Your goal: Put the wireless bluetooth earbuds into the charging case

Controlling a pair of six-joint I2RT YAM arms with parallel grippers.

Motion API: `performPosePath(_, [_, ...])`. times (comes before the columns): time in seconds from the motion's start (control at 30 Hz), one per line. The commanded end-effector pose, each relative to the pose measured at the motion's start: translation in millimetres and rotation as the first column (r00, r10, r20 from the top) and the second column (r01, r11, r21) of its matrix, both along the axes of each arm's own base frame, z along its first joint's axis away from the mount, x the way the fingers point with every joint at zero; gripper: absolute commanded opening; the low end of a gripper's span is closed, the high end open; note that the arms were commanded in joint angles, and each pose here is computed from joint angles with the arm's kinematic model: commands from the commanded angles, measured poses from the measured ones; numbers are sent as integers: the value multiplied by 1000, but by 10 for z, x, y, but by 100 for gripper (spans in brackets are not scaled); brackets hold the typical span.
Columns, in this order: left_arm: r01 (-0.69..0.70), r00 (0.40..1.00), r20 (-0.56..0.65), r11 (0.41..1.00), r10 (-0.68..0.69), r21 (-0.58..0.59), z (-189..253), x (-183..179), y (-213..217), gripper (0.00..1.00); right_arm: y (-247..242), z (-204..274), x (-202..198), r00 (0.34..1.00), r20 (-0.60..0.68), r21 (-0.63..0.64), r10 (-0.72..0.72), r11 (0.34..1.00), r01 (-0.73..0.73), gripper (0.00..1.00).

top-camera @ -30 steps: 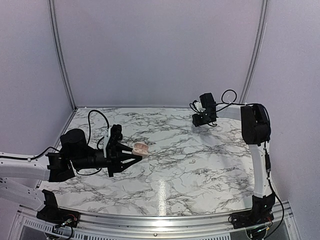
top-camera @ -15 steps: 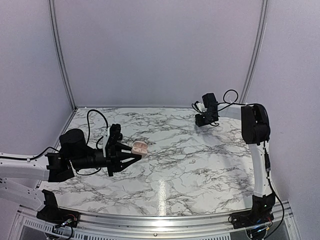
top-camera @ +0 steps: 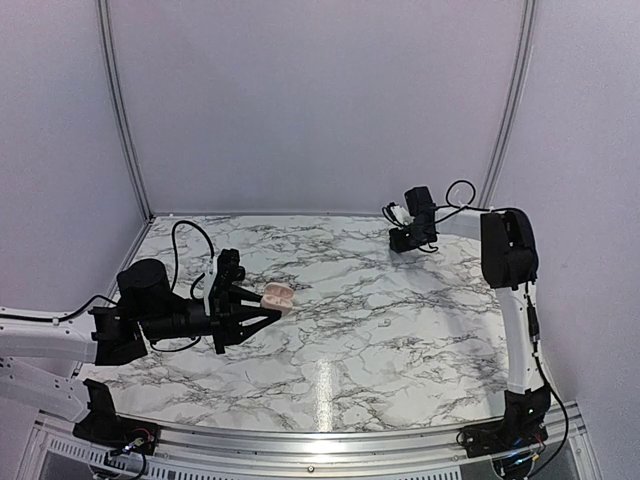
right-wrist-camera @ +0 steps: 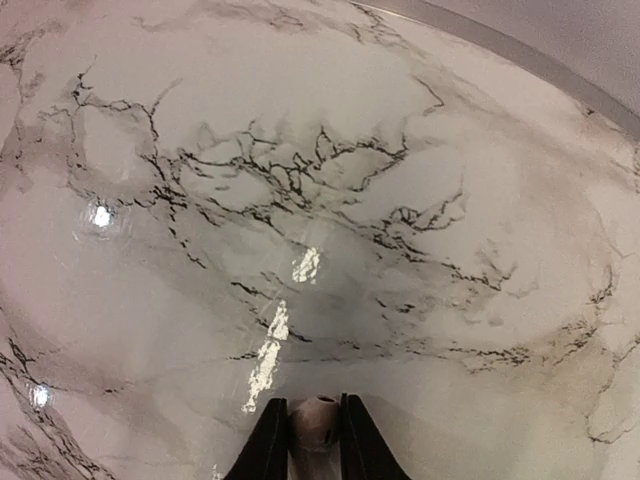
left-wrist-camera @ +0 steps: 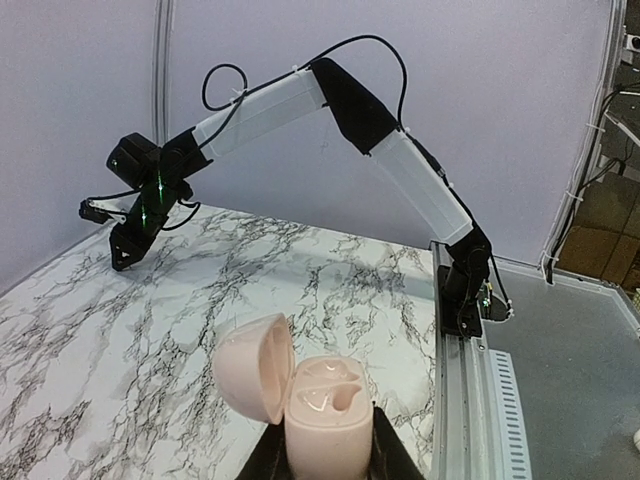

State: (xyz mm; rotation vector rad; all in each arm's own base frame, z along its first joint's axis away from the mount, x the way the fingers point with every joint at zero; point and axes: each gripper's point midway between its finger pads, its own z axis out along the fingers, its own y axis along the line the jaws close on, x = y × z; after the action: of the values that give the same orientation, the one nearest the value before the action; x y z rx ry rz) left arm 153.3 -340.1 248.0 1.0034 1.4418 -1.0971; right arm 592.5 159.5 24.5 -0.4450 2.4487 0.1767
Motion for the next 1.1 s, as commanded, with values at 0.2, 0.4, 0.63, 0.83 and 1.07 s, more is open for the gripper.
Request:
performPosePath(0.2, [-9,1000,29,999,10,-32,104,1,25,0,301,60,-498,997,-40,62,70,996,-67,15])
performPosePath(0.4, [-10,1000,25,999,11,-30,92,3,25,0,905,212,-1078,980,-41,159,193,970,-185,14])
performPosePath(0.63, [-16,1000,22,999,17,-35,104,5,38,0,1573,475,-1899,937,-36,222,347,917,-331,14])
performPosePath(0.83, [-29,999,15,999,29,-39,91,5,79,0,1864,547,-2661,883,-83,199,463,875,-440,13])
performPosePath(1.07, [-42,999,12,998,42,-48,98,5,125,0,1808,521,-3296,838,-169,131,518,855,-502,14])
